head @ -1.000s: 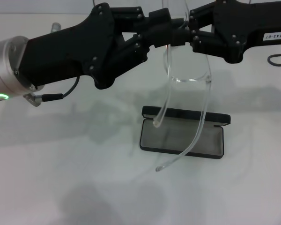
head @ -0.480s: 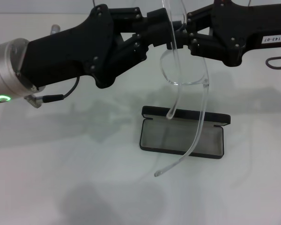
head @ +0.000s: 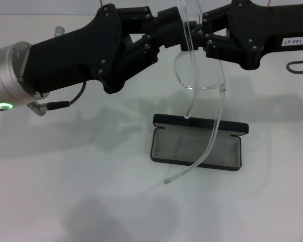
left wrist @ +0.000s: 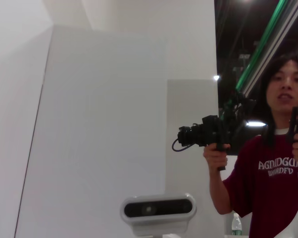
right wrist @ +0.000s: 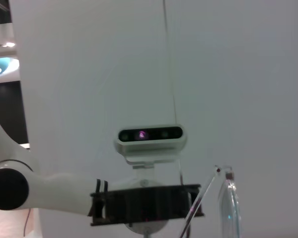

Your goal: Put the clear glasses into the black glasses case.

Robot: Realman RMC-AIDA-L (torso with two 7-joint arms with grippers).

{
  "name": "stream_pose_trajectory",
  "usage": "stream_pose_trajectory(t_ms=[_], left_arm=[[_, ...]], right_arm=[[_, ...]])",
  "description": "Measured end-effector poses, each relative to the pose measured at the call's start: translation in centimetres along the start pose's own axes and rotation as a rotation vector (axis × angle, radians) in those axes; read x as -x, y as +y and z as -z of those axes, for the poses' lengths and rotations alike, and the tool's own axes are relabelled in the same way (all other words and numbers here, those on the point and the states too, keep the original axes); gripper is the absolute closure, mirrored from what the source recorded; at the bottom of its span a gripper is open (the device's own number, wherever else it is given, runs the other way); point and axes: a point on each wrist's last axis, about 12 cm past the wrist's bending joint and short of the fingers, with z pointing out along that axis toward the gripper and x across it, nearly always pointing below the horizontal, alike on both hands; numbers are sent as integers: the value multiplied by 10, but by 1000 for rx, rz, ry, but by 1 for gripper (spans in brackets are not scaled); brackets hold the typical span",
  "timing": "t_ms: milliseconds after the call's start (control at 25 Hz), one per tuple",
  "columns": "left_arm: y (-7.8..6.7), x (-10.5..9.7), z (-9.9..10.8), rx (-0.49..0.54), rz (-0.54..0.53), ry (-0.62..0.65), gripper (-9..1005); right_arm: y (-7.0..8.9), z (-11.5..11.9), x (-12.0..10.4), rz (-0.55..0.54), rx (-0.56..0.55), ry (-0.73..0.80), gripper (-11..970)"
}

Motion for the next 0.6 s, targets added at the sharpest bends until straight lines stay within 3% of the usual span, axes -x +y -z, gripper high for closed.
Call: stream_pose_trajectory(t_ms=[600], left_arm=[[3, -5, -1, 34, -23, 6, 847]], right_arm=[[-1, -9, -2, 9, 10, -9, 841]])
